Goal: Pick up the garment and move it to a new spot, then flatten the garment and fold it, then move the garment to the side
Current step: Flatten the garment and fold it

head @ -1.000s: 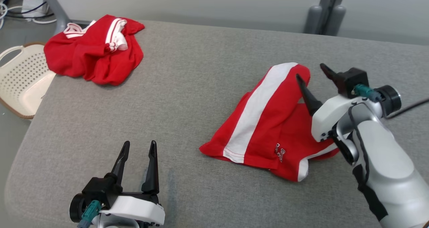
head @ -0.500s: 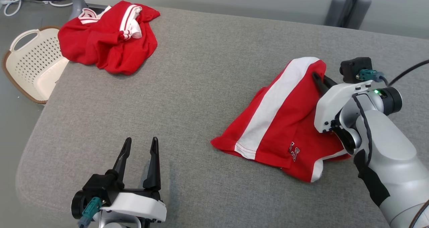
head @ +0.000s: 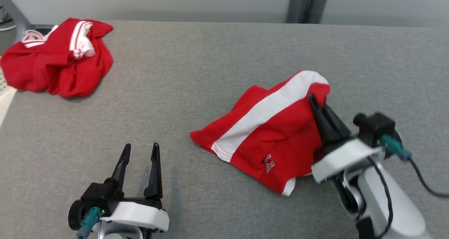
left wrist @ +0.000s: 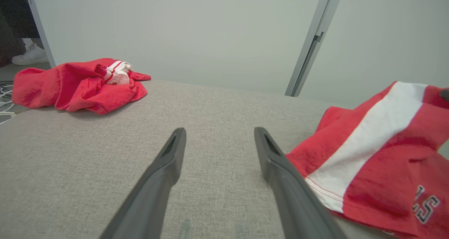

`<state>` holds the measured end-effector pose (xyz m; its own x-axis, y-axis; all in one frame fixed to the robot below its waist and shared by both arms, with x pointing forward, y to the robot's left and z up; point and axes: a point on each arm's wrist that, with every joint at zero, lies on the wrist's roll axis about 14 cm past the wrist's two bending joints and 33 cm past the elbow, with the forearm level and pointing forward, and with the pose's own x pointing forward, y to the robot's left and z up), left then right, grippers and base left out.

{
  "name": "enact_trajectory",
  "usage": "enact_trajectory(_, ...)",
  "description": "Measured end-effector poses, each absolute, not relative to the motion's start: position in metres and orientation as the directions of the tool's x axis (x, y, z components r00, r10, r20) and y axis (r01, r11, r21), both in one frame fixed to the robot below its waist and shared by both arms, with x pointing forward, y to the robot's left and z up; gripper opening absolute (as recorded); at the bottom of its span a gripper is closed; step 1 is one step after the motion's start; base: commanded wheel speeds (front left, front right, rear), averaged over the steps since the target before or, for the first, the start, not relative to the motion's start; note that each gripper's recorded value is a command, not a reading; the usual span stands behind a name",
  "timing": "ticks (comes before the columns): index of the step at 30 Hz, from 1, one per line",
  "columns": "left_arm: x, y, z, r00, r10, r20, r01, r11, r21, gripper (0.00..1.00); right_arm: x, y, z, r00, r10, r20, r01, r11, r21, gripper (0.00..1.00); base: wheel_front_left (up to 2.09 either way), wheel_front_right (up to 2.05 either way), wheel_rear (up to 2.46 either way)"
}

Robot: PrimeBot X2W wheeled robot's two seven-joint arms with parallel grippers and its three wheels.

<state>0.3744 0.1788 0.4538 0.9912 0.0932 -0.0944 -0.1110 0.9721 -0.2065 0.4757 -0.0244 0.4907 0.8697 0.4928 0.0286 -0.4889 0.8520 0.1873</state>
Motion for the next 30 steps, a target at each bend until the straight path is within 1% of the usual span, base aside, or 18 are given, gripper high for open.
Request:
enact_trajectory(5, 0.384, 0.166, 0.453, 0.995, 0.051, -0.09, -0.069, 0.976, -0.208, 1.0, 0.435, -0.048, 0.488, 0.904, 0.423, 0.055, -0.425, 0.88, 0.213, 0.0, 0.0, 0.0, 0.0)
enact_trajectory(9, 0.389, 0.155, 0.453, 0.996, 0.01, -0.086, -0.028, 0.977, -0.209, 1.0, 0.397, -0.056, 0.464, 0.913, 0.407, -0.025, -0.392, 0.891, 0.229, 0.0, 0.0, 0.0, 0.0)
enact_trajectory(11, 0.391, 0.15, 0.452, 0.996, -0.007, -0.086, -0.012, 0.977, -0.212, 1.0, 0.385, -0.06, 0.453, 0.915, 0.398, -0.064, -0.376, 0.9, 0.222, 0.0, 0.0, 0.0, 0.0)
enact_trajectory(15, 0.393, 0.142, 0.451, 0.996, -0.035, -0.087, 0.016, 0.977, -0.211, 1.0, 0.374, -0.067, 0.436, 0.915, 0.384, -0.122, -0.356, 0.912, 0.203, 0.0, 0.0, 0.0, 0.0)
enact_trajectory(20, 0.393, 0.14, 0.451, 0.995, -0.042, -0.087, 0.023, 0.977, -0.21, 1.0, 0.368, -0.068, 0.426, 0.911, 0.382, -0.157, -0.347, 0.914, 0.209, 0.0, 0.0, 0.0, 0.0)
enact_trajectory(23, 0.392, 0.14, 0.452, 0.995, -0.043, -0.086, 0.024, 0.978, -0.209, 1.0, 0.362, -0.062, 0.419, 0.899, 0.4, -0.179, -0.361, 0.907, 0.217, 0.0, 0.0, 0.0, 0.0)
enact_trajectory(28, 0.39, 0.139, 0.454, 0.996, -0.046, -0.081, 0.028, 0.978, -0.209, 1.0, 0.356, -0.046, 0.419, 0.877, 0.446, -0.177, -0.404, 0.885, 0.231, 0.0, 0.0, 0.0, 0.0)
enact_trajectory(29, 0.389, 0.139, 0.454, 0.996, -0.048, -0.08, 0.031, 0.977, -0.209, 1.0, 0.355, -0.044, 0.418, 0.873, 0.453, -0.179, -0.411, 0.882, 0.23, 0.07, 0.0, 0.0, 0.0)
enact_trajectory(30, 0.388, 0.138, 0.455, 0.996, -0.051, -0.079, 0.033, 0.977, -0.21, 1.0, 0.354, -0.042, 0.418, 0.871, 0.457, -0.181, -0.415, 0.881, 0.229, 0.22, 0.0, 0.0, 0.0)
